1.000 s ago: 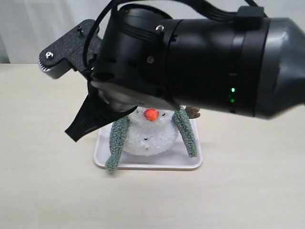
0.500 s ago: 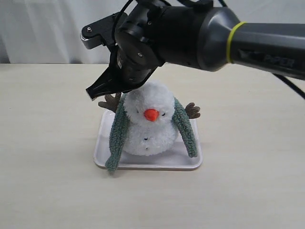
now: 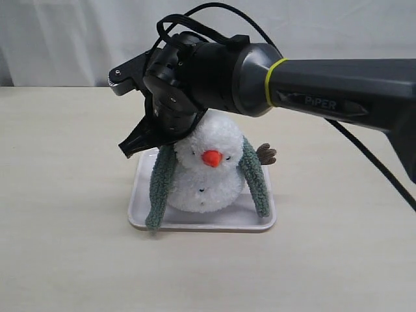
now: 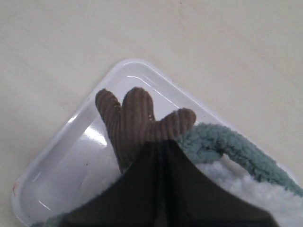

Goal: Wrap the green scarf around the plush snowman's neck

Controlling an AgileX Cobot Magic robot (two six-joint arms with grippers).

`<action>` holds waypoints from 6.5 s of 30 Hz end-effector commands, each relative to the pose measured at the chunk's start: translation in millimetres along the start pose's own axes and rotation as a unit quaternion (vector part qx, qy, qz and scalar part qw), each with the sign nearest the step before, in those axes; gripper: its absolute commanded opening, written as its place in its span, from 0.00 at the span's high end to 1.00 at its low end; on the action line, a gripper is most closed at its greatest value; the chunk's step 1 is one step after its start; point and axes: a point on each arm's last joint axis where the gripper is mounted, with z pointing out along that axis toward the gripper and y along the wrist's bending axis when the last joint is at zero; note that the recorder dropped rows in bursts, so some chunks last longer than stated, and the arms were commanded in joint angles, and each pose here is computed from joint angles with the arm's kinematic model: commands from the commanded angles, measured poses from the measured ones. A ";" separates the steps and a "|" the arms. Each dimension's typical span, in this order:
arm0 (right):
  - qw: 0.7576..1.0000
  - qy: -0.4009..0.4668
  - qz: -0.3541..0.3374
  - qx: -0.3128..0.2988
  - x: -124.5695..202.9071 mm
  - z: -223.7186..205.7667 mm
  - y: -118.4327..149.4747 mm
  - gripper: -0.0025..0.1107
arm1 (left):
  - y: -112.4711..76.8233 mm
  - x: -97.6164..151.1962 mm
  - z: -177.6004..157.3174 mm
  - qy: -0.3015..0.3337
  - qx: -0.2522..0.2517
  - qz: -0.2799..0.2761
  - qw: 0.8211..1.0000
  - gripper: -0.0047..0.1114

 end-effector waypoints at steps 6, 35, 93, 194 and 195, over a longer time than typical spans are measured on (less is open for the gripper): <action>1.000 -0.009 0.006 0.004 -4.5 -13.8 -8.9 0.94 | 0.1 0.2 0.3 -0.004 -0.001 -0.002 1.000 0.96; 0.970 -0.027 0.120 -0.210 131.1 -59.1 69.8 0.45 | 0.1 0.2 0.3 -0.004 -0.001 -0.002 1.000 0.96; 0.987 0.082 0.085 -0.106 106.9 1.4 21.9 0.94 | 0.1 0.2 0.3 -0.004 -0.001 -0.002 1.000 0.96; 0.993 0.092 -0.027 -0.070 184.9 -7.6 20.3 0.94 | 0.1 0.2 0.3 -0.004 -0.001 -0.002 1.000 0.96; 0.993 0.089 -0.026 -0.075 185.0 -5.2 22.1 0.94 | 0.1 0.2 0.3 -0.004 -0.001 -0.002 1.000 0.96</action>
